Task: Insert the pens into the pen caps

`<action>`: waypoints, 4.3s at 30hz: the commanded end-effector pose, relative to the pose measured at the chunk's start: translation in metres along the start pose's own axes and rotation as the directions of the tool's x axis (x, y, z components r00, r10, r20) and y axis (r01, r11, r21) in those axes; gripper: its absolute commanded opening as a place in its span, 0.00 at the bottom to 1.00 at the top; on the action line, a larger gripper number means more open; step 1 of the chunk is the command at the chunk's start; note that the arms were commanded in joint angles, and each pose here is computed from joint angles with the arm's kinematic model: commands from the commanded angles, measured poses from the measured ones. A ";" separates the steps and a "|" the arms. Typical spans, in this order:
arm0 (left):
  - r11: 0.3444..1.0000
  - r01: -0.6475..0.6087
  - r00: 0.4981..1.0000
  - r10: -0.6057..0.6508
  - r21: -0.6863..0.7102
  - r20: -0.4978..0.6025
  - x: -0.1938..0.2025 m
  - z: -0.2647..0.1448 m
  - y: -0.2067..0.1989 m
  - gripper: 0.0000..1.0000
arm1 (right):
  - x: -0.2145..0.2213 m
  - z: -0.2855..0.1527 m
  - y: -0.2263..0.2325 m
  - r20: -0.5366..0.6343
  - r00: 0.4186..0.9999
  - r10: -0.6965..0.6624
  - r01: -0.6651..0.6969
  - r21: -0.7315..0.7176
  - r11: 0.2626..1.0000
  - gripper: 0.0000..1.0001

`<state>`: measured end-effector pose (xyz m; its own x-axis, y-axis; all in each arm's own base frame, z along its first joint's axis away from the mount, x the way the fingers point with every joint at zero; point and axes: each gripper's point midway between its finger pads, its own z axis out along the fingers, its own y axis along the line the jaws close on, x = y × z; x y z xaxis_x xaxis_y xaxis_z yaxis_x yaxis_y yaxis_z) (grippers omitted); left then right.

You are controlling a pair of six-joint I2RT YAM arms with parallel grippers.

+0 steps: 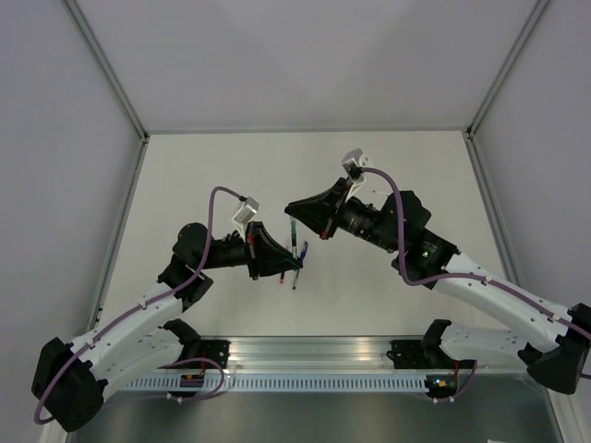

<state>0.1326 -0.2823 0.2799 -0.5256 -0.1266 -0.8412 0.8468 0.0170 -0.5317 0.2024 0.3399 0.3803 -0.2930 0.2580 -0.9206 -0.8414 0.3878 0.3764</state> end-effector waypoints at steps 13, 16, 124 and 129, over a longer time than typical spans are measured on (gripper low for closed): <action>0.994 -0.107 0.970 0.100 0.022 0.220 -0.093 0.005 -0.048 0.02 | 0.047 -0.020 0.008 -0.088 0.990 0.112 -0.118 -0.069 0.991 0.00; 0.994 -0.109 0.967 0.109 -0.012 0.231 -0.102 0.006 -0.045 0.02 | 0.058 -0.023 0.006 -0.102 0.985 0.139 -0.147 -0.066 0.987 0.00; 0.196 0.135 0.837 -0.547 -0.971 0.006 0.180 -0.129 0.202 0.35 | 0.041 -0.124 -0.063 0.009 0.999 -0.035 0.029 0.377 0.926 0.87; 0.244 0.168 0.860 -0.510 -0.955 0.021 0.160 -0.120 0.192 0.42 | 0.042 -0.126 -0.070 0.002 0.999 -0.050 0.045 0.412 0.910 0.87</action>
<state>0.2077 -0.1798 0.0196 -0.8818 -0.1214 -0.4557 0.0443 0.9407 -0.3363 0.1868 0.2183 0.3039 -0.2714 0.2527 -0.9287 -0.6131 0.6984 0.3692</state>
